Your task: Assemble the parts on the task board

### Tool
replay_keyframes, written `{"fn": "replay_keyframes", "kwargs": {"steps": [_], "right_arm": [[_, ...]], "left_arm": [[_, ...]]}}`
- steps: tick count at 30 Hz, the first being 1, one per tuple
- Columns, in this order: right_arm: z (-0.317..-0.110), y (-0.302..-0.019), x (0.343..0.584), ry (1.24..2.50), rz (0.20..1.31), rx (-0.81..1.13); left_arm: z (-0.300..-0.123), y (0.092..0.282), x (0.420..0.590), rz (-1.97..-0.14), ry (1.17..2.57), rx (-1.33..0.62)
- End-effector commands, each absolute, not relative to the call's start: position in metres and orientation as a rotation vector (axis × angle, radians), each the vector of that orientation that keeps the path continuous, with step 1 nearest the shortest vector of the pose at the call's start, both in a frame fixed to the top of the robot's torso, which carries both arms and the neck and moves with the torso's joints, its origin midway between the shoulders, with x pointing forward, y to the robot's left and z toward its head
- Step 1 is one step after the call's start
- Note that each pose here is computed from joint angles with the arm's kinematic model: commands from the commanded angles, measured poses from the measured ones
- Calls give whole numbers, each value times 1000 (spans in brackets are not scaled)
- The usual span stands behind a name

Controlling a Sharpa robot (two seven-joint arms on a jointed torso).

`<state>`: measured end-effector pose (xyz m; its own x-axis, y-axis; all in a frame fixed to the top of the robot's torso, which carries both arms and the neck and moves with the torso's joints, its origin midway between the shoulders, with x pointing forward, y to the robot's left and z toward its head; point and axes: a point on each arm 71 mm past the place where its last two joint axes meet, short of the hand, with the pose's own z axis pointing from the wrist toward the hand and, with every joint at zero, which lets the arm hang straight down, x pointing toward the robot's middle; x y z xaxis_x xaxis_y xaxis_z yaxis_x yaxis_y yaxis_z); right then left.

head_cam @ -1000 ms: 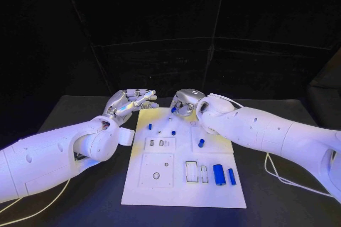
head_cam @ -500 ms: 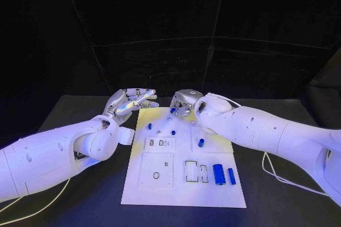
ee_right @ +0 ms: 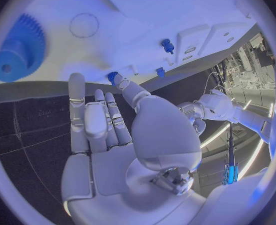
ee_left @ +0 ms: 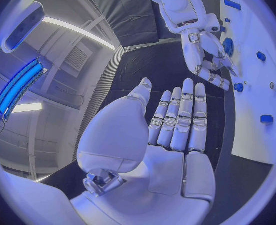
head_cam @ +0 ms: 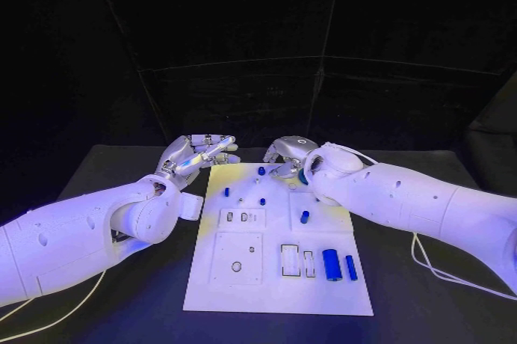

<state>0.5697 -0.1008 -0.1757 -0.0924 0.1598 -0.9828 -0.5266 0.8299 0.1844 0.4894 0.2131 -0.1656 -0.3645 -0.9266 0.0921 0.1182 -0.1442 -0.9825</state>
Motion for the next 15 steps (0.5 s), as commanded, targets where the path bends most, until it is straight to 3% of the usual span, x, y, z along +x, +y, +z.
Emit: {"fn": "replay_keyframes", "kwargs": {"steps": [1, 6, 15], "right_arm": [[-168, -115, 566, 1520, 599, -235], [-160, -145, 559, 1544, 625, -98], [-162, -193, 545, 1712, 603, 66]], "left_arm": [[-163, 213, 489, -1648, 1300, -979], [-164, 215, 489, -1650, 1303, -980], [-164, 217, 488, -1651, 1309, -982]]}}
